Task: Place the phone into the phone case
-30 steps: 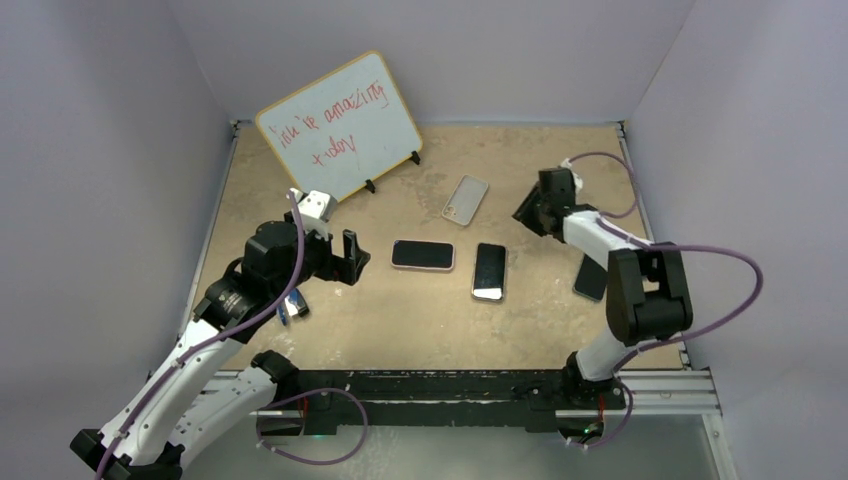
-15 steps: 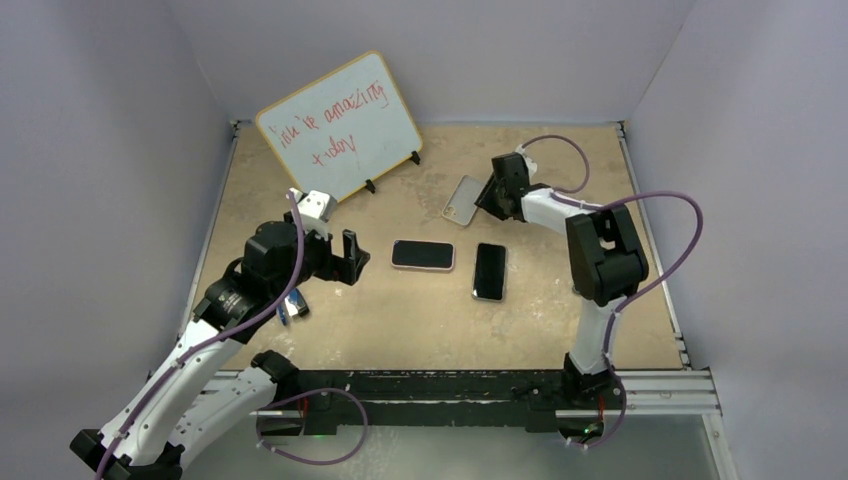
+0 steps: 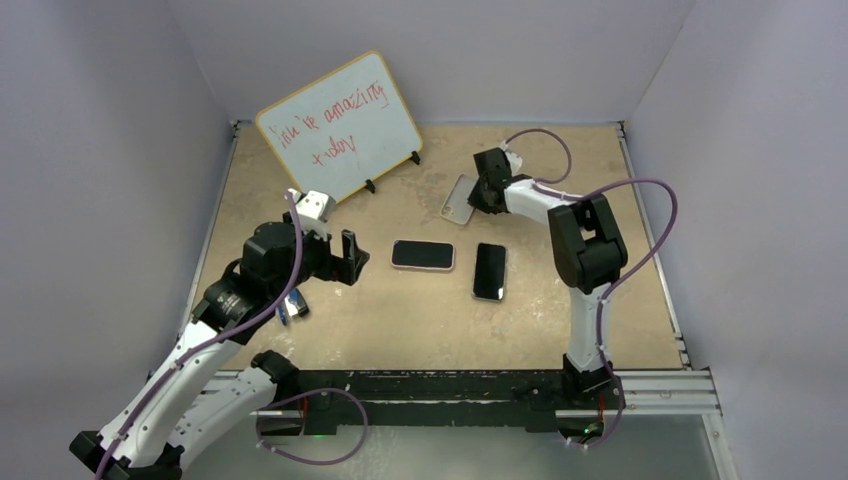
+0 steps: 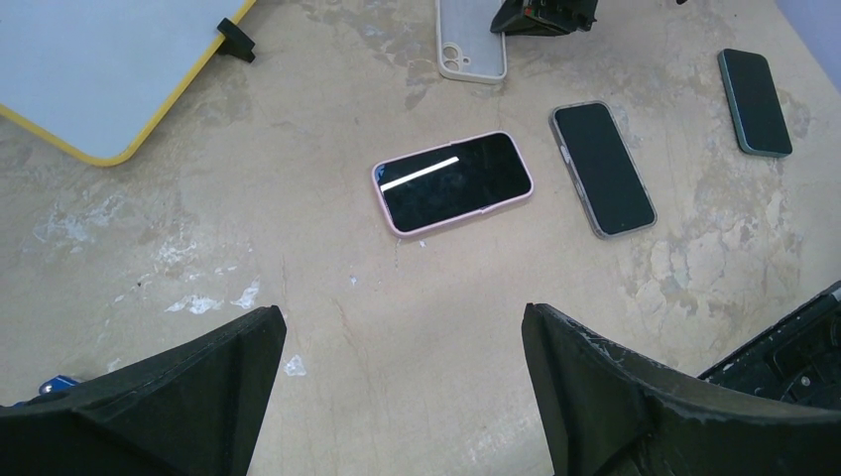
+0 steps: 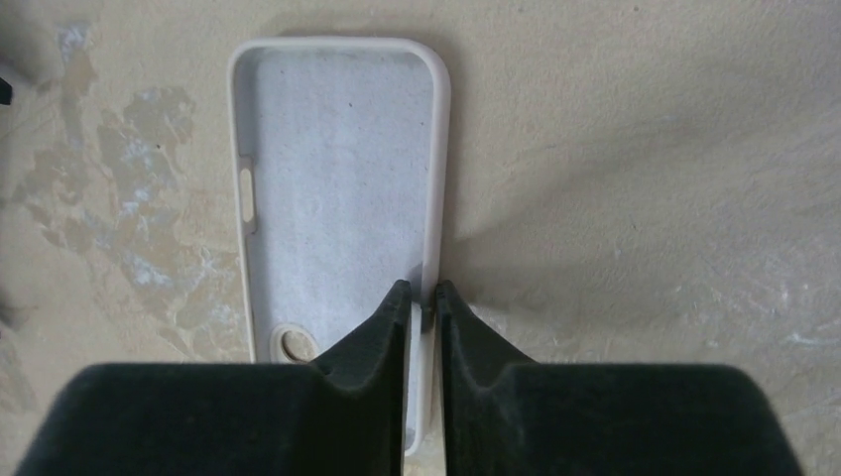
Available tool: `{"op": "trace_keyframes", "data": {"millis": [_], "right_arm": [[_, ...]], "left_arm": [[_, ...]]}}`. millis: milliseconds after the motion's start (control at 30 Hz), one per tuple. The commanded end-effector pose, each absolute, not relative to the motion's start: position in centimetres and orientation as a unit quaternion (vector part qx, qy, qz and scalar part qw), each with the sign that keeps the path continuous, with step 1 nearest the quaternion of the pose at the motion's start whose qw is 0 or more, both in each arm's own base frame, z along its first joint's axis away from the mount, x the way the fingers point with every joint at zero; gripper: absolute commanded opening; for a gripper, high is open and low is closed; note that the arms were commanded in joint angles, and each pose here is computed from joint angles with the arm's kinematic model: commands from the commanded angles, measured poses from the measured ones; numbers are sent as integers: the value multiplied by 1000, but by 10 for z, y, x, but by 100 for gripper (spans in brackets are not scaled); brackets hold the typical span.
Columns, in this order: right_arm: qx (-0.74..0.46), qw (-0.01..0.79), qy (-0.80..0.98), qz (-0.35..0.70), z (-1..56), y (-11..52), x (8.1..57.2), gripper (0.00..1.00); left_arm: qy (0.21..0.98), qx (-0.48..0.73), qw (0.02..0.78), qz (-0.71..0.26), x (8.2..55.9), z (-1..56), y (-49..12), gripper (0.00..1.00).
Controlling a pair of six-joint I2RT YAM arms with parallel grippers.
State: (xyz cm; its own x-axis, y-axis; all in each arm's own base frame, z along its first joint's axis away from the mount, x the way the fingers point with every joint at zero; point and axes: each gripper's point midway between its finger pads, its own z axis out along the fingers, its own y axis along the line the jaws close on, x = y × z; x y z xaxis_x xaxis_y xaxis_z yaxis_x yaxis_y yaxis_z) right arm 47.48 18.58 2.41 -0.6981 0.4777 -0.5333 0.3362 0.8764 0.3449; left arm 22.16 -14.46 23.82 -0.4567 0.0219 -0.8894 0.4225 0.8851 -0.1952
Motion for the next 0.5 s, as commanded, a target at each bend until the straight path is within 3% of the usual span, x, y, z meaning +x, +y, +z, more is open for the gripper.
{"op": "trace_keyframes", "data": {"millis": [0, 133, 467], "right_arm": [[209, 303, 928, 50, 19, 172, 458, 11], [197, 317, 926, 53, 31, 169, 455, 0], [136, 334, 926, 107, 71, 174, 423, 0]], "left_arm": [[819, 130, 523, -195, 225, 250, -142, 94], [820, 128, 523, -194, 226, 250, -141, 94], [830, 102, 488, -249, 213, 245, -155, 97]]}}
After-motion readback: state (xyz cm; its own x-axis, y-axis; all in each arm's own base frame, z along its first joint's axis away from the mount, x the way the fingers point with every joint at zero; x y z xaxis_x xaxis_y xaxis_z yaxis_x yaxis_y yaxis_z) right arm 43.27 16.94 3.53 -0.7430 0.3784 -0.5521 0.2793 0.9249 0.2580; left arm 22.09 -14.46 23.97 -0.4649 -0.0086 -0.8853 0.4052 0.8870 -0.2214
